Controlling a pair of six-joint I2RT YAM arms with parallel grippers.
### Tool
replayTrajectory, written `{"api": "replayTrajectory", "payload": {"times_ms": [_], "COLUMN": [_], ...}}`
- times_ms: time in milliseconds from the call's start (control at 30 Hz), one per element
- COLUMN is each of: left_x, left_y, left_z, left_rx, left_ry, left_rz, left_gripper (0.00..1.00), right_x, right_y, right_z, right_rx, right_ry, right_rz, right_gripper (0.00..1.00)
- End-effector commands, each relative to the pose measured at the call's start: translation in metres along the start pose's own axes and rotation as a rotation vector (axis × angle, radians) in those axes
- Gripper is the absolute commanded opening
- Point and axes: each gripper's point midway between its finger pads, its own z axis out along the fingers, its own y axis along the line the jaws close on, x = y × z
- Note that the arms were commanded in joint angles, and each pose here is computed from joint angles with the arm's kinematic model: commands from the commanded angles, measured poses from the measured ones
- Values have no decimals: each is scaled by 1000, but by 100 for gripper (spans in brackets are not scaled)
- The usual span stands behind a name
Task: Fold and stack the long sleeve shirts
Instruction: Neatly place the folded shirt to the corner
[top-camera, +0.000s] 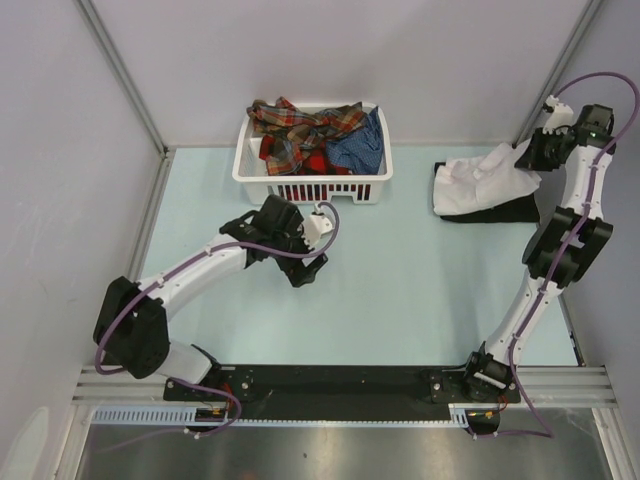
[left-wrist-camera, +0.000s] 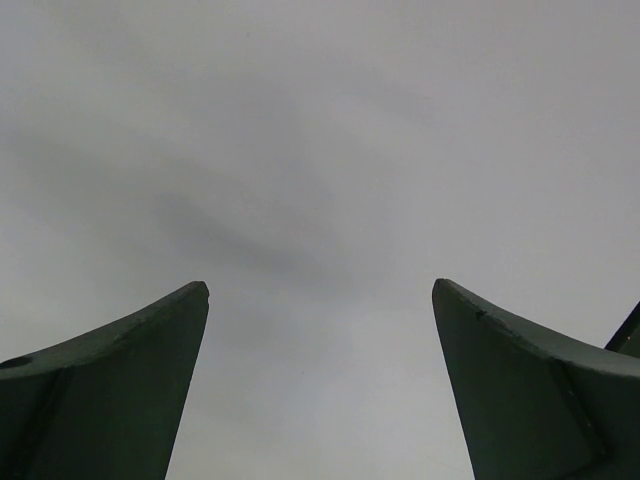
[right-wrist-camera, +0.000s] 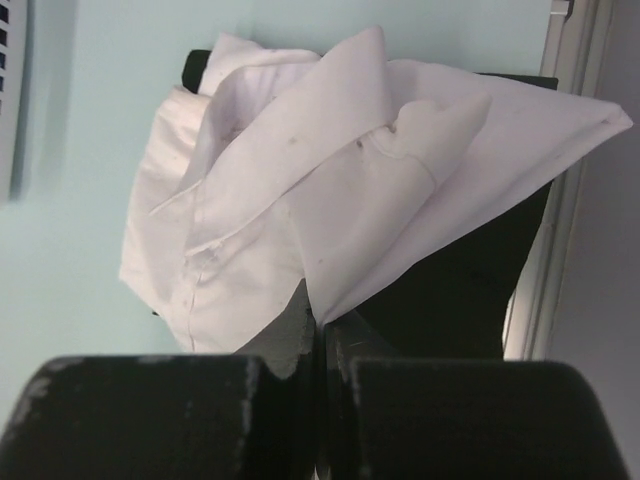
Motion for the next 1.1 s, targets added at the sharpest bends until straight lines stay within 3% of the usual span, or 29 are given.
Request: {"api": "replayTrajectory", "payload": {"times_ms": [0, 533, 633, 733, 767, 933, 1067], "left_x": [-10, 2, 3, 4, 4, 3, 1], "left_y": [8, 6, 7, 10, 11, 15, 18], "left_z": [-8, -18, -18, -16, -16, -16, -17], "left_rx": [-14, 0, 4, 2, 2, 2, 8], "left_ry": [7, 106, 118, 125, 125, 110, 96], "left_rz": [25, 7, 6, -5, -5, -47, -65], "left_gripper": [99, 99, 99, 100, 99, 99, 99], "right_x": [-15, 25, 26, 34, 36, 12, -26], "right_y": [-9, -80, -95, -104, -107, -101, -59], "right_z": [3, 46, 51, 47, 43, 11, -9], "right_rx": [-46, 50, 104, 152, 170, 207, 113], "right_ry": [-69, -68, -77, -28, -16, -68, -174], "right_rz": [-153, -293, -315, -295, -282, -222, -193], "right_gripper": [0, 0, 18, 54, 58, 66, 66]}}
